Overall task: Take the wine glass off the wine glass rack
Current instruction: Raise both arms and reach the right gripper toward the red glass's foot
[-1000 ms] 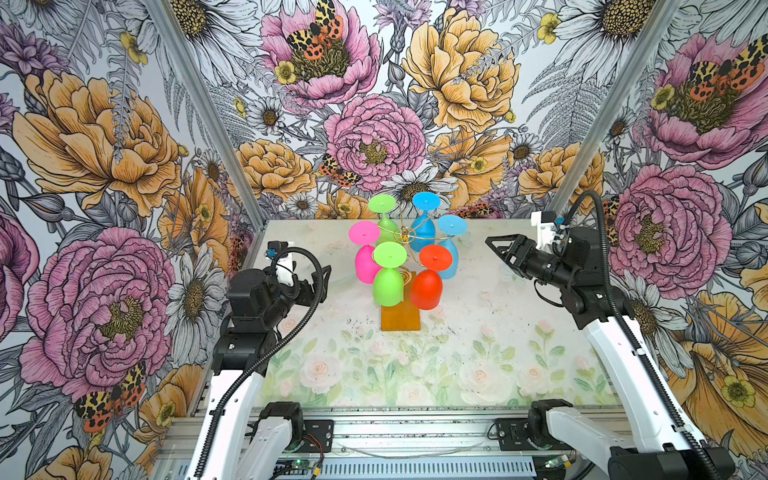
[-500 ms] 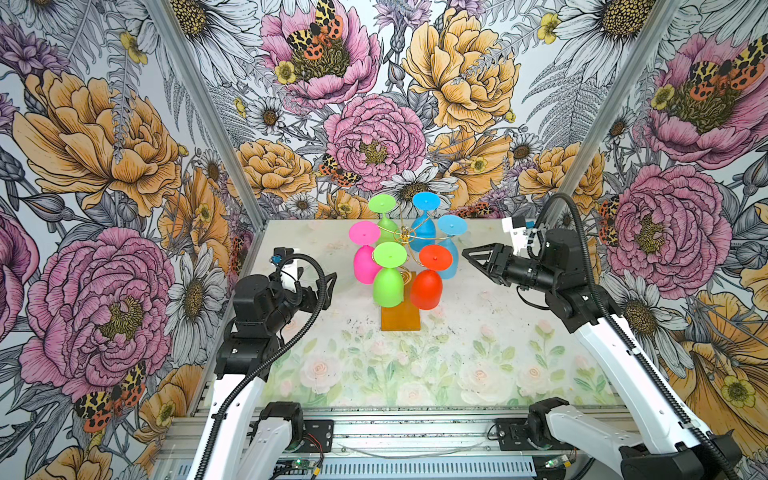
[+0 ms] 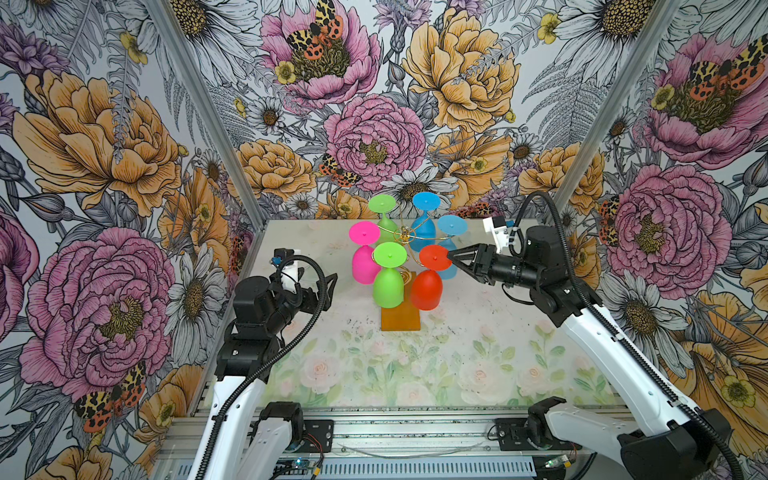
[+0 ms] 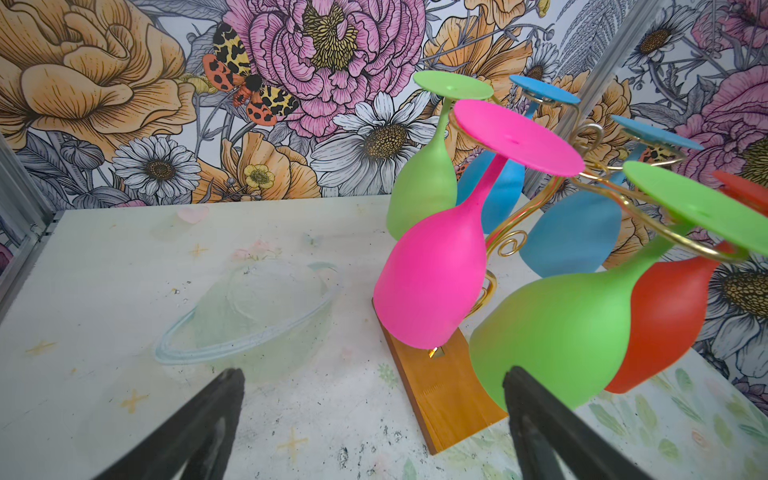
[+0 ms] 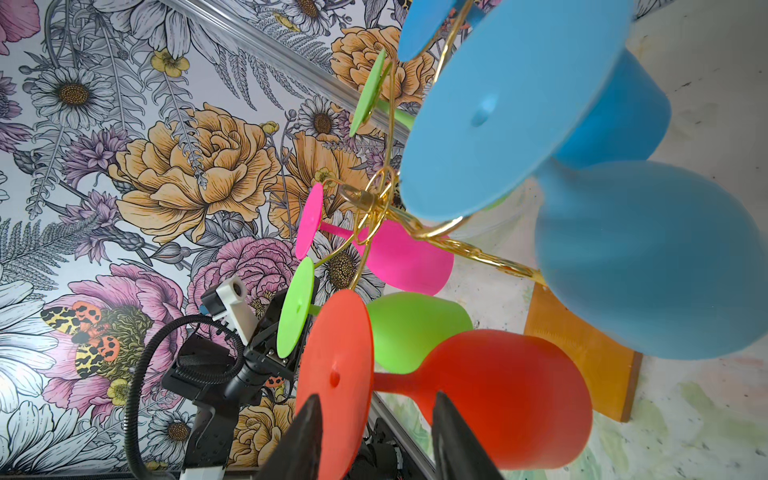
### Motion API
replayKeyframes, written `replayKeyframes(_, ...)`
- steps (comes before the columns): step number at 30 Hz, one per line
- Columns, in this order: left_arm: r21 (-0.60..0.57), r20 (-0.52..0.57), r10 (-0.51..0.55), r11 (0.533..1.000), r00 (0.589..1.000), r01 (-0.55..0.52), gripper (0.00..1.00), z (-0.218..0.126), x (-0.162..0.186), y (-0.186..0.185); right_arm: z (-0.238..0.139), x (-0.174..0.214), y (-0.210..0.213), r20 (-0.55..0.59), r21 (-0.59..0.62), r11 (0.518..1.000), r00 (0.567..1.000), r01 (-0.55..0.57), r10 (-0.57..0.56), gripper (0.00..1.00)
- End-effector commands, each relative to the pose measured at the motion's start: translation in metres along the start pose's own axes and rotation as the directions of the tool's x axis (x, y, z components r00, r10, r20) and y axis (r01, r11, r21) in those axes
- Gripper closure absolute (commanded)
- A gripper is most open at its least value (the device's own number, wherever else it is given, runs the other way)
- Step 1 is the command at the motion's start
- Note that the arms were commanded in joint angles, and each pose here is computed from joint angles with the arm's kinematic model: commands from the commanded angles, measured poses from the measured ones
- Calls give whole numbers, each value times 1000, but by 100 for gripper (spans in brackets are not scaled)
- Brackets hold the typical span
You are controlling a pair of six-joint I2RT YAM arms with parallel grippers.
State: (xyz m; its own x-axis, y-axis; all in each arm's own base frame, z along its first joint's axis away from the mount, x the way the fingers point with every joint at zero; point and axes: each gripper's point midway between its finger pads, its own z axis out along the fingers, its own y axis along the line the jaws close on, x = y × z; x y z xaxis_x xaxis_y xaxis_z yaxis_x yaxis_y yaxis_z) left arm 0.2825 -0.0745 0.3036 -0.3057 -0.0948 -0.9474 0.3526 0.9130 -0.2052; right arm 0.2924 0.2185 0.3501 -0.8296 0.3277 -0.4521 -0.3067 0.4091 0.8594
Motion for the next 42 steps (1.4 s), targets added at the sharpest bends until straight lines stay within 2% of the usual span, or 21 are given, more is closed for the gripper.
replayKeyframes(1, 26, 18, -5, 1000, 1000, 5, 1, 0, -3, -5, 3, -5, 15, 9, -61, 998, 1000, 22, -21, 57)
replayKeyframes(16, 26, 19, -5, 1000, 1000, 4, 1, 0, -3, -5, 14, -1, 9, -17, -75, 997, 1000, -6, 5, 66)
replayKeyframes(23, 23, 17, -6, 1000, 1000, 5, 1, 0, -3, -5, 16, 0, 9, -24, -83, 996, 1000, -16, 14, 78)
replayKeyframes(42, 24, 17, -5, 1000, 1000, 5, 1, 0, -2, -5, 13, 1, 15, -22, -107, 994, 999, -26, 24, 91)
